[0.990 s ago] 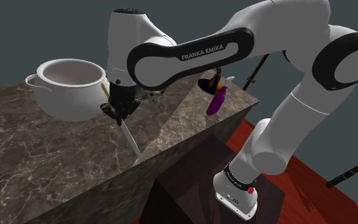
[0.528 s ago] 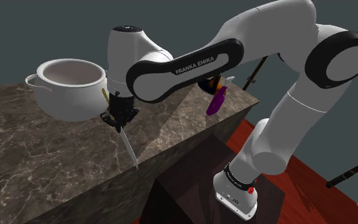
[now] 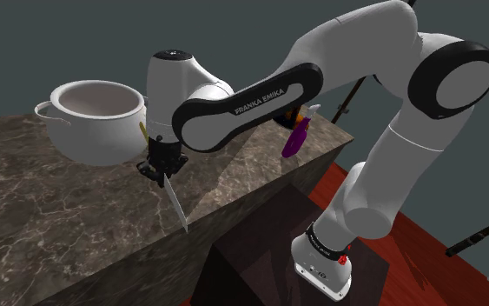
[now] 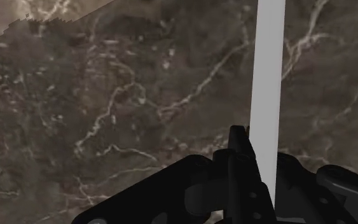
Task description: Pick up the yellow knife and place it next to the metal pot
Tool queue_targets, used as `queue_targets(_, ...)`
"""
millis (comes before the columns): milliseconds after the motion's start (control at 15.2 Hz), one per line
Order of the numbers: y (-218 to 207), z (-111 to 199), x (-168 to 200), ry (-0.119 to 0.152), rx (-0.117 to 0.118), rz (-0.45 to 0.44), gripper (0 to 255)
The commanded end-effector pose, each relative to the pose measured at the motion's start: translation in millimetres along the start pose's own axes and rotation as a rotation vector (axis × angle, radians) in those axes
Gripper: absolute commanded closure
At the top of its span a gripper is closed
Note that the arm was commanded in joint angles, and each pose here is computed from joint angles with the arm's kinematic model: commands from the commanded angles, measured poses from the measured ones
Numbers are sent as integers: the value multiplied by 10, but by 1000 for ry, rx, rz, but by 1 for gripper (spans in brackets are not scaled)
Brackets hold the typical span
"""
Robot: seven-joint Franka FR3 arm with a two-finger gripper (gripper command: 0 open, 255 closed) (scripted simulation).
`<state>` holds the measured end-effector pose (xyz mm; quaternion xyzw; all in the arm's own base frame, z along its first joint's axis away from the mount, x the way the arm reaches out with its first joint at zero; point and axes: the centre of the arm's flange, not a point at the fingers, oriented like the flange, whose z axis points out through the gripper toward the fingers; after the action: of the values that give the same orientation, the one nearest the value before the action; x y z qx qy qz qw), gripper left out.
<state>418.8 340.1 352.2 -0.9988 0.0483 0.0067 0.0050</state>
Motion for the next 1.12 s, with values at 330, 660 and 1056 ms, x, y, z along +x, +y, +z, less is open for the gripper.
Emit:
queue_targets(330, -1, 28, -1, -4, -3, 0, 0)
queue_targets(660, 2, -106, -3, -4, -3, 0, 0)
queue_targets(1056, 1, -474, -2, -4, -3, 0, 0)
